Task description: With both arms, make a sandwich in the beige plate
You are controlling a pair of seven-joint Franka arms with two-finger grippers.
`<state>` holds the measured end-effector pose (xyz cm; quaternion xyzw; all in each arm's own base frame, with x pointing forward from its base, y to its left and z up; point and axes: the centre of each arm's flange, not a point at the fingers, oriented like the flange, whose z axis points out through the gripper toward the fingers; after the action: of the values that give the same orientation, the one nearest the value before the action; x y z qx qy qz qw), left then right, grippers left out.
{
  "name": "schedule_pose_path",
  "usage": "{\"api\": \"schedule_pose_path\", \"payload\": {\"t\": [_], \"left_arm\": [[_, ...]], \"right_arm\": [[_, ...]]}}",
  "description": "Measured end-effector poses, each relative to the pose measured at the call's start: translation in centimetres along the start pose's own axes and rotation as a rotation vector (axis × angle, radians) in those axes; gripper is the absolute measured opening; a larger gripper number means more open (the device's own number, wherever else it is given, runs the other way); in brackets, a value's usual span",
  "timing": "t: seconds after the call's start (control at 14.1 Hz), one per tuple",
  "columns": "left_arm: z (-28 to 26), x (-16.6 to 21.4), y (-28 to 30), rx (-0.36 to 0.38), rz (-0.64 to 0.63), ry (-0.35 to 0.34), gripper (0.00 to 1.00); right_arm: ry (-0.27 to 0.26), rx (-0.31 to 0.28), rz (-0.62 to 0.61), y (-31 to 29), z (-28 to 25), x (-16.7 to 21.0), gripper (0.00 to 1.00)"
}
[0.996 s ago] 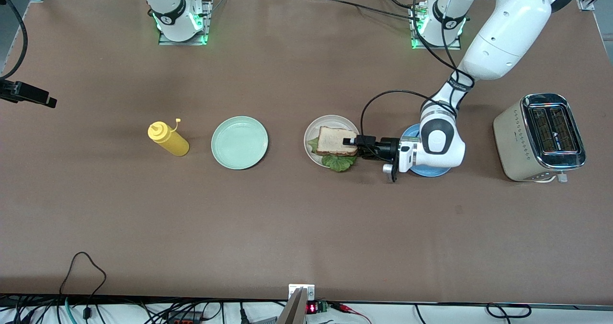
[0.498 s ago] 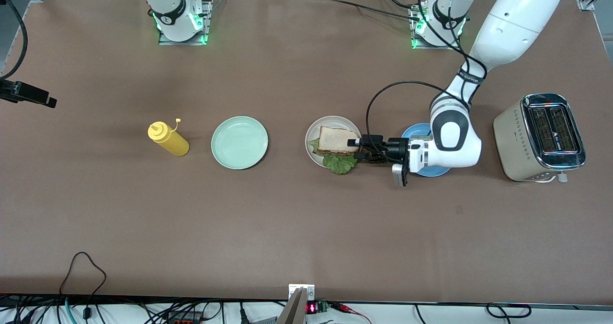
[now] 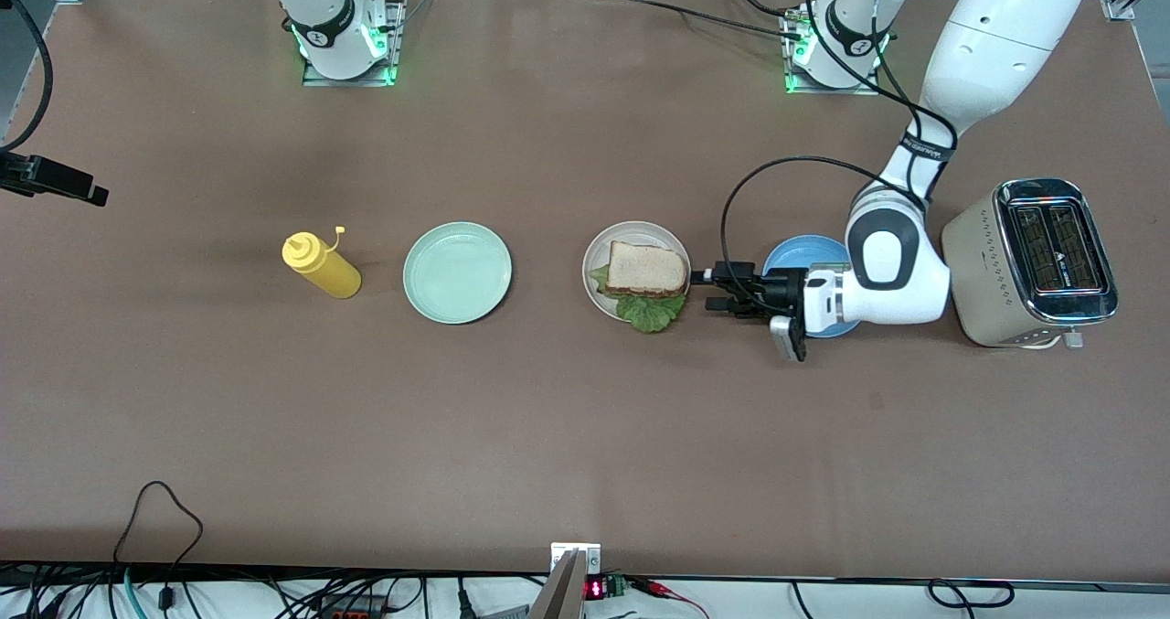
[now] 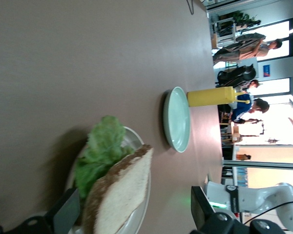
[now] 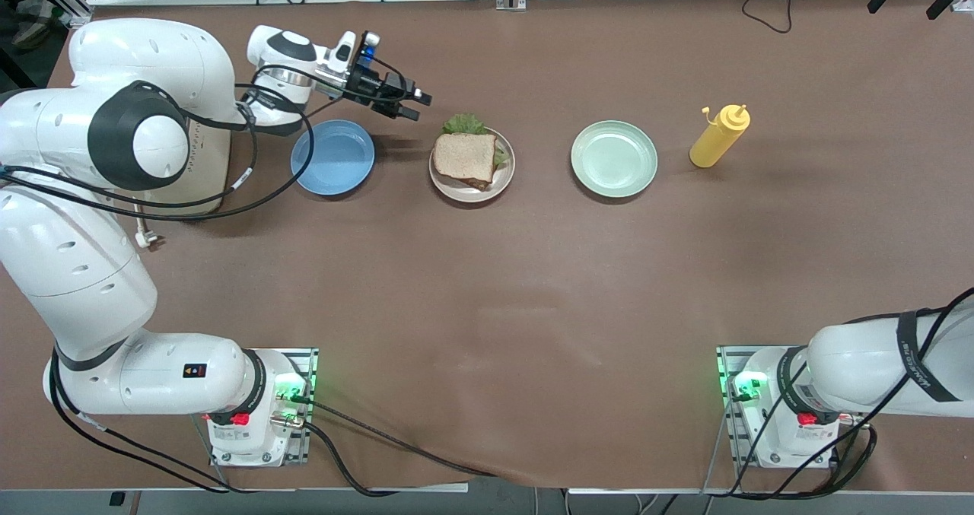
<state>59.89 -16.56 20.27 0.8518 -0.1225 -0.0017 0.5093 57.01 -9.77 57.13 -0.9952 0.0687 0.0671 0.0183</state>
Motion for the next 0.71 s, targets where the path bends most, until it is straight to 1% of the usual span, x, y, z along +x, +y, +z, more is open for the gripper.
{"api": "schedule_pose_path", "payload": {"t": [0.14,0.21,0.43,0.57,0.71], "left_arm": [[-3.7,0.1,-0.8,0.105,0.035,-0.033,1.0],[-5.6,0.1,-0.9,0.156,0.033,-0.052,1.0],[-9.7,0.2,0.7,0.307,-0.021,-0.12,1.0],[-12.2,0.1,1.5,0.416,-0.058,-0.144,1.0],[-15.0,0.1,1.9,0.529,-0.066,-0.163,1.0]], "right_arm": [[0.0,0.0,0.0,0.0,0.0,0.0,1.0],[0.001,0.0,0.0,0.0,0.0,0.0,1.0],[0.002,0.0,-0.001,0.0,-0.1,0.0,1.0],[0.005,0.0,-0.001,0.0,-0.2,-0.1,1.0],[0.008,0.0,-0.002,0.0,-0.4,-0.2,1.0]]}}
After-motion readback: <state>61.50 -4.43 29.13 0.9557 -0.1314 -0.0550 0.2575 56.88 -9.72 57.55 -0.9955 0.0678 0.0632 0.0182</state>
